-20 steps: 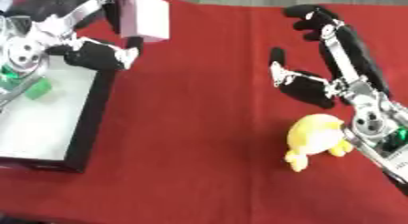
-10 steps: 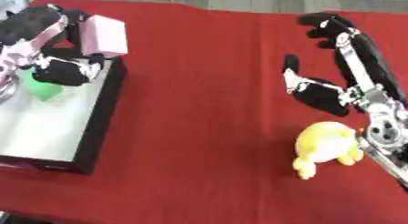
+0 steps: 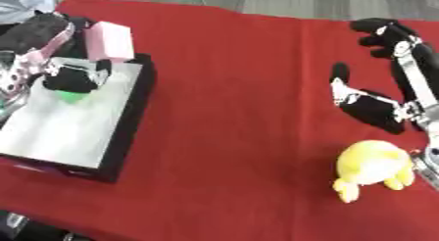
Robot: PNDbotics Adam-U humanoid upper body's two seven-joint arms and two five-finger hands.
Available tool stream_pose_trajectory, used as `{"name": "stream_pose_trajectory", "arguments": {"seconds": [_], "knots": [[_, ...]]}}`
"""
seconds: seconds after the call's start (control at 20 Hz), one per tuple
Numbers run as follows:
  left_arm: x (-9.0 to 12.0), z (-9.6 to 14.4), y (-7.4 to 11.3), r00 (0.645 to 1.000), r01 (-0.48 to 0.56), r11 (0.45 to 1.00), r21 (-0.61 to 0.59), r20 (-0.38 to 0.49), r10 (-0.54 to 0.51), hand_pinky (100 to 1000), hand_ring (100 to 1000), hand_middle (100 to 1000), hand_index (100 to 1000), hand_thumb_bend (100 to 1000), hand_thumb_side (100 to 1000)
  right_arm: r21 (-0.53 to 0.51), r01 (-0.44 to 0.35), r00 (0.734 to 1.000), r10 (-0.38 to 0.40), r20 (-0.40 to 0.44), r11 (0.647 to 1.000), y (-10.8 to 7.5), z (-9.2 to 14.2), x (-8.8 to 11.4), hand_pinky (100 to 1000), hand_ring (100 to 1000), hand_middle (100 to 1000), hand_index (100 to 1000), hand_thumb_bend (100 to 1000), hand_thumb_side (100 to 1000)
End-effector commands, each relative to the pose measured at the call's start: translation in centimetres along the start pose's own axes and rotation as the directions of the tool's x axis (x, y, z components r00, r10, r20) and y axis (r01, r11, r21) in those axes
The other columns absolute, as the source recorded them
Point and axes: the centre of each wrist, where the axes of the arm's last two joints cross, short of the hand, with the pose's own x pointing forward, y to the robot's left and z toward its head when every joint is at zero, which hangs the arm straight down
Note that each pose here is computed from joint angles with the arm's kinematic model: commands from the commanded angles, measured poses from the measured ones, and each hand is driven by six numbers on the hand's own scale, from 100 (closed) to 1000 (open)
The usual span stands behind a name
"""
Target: Pick up the objects with one hand, pass them to the other hand, and then place them into the box on the other side of the table.
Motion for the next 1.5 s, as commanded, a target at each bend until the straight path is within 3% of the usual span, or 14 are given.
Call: {"name": "stream_pose_trajectory", "arguments": {"seconds": [0.05,0.45,0.55,0.6,0.65,0.7,0.8,0.85,0.9,0.95,1.5], "knots": [[-1.3,-0.1,1.1,0.998,0.047,0.998,0.038,-0.044,-0.046,920,683,472,377,100,289,-0.030,-0.001,1.000,0.002,0.022,1.000,-1.0,-0.1,0.4,822,835,875,860,100,100],[-2.5,-0.7,0.3,0.994,0.062,0.998,0.022,-0.088,-0.060,924,698,489,394,100,290,-0.043,0.014,1.000,-0.013,0.021,0.999,-1.0,-0.2,0.4,822,835,877,861,100,107],[-2.7,-0.8,0.2,0.993,0.066,0.998,0.014,-0.100,-0.064,939,733,535,523,100,305,-0.043,0.017,1.000,-0.016,0.021,0.999,-1.0,-0.1,0.4,821,834,877,861,100,113],[-2.8,-0.8,0.1,0.992,0.071,0.997,0.005,-0.107,-0.070,950,755,576,641,100,317,-0.043,0.018,1.000,-0.017,0.021,0.999,-1.0,-0.1,0.4,821,834,878,861,100,115],[-2.9,-0.8,0.0,0.991,0.078,0.997,-0.005,-0.113,-0.078,965,791,640,780,183,348,-0.044,0.019,1.000,-0.018,0.022,0.999,-1.0,-0.1,0.4,821,834,878,861,100,115],[-3.0,-0.8,-0.1,0.988,0.091,0.996,-0.022,-0.119,-0.093,973,815,677,835,251,373,-0.044,0.019,1.000,-0.018,0.022,0.999,-1.0,-0.2,0.4,821,834,878,861,100,116],[-3.3,-0.9,-0.5,0.983,0.123,0.989,-0.076,-0.127,-0.132,1000,867,737,904,415,426,-0.045,0.020,1.000,-0.019,0.023,0.999,-1.0,-0.2,0.4,820,833,878,861,100,119],[-3.3,-0.9,-0.6,0.980,0.140,0.985,-0.104,-0.128,-0.153,1000,883,752,915,451,435,-0.045,0.020,1.000,-0.019,0.023,0.999,-1.0,-0.2,0.4,820,833,878,861,100,121],[-3.4,-0.9,-0.6,0.976,0.156,0.979,-0.129,-0.129,-0.173,1000,922,788,934,437,685,-0.044,0.021,1.000,-0.020,0.023,0.999,-1.0,-0.2,0.4,820,833,878,861,100,127],[-3.4,-1.0,-0.6,0.973,0.171,0.973,-0.153,-0.132,-0.192,1000,933,799,943,456,734,-0.044,0.022,1.000,-0.021,0.022,0.999,-1.0,-0.1,0.4,820,833,879,861,100,130],[-3.2,-1.2,0.2,0.962,0.203,0.960,-0.194,-0.141,-0.233,1000,936,800,924,485,490,-0.044,0.022,1.000,-0.022,0.022,0.999,-1.0,-0.1,0.2,822,833,880,862,100,156]]}}
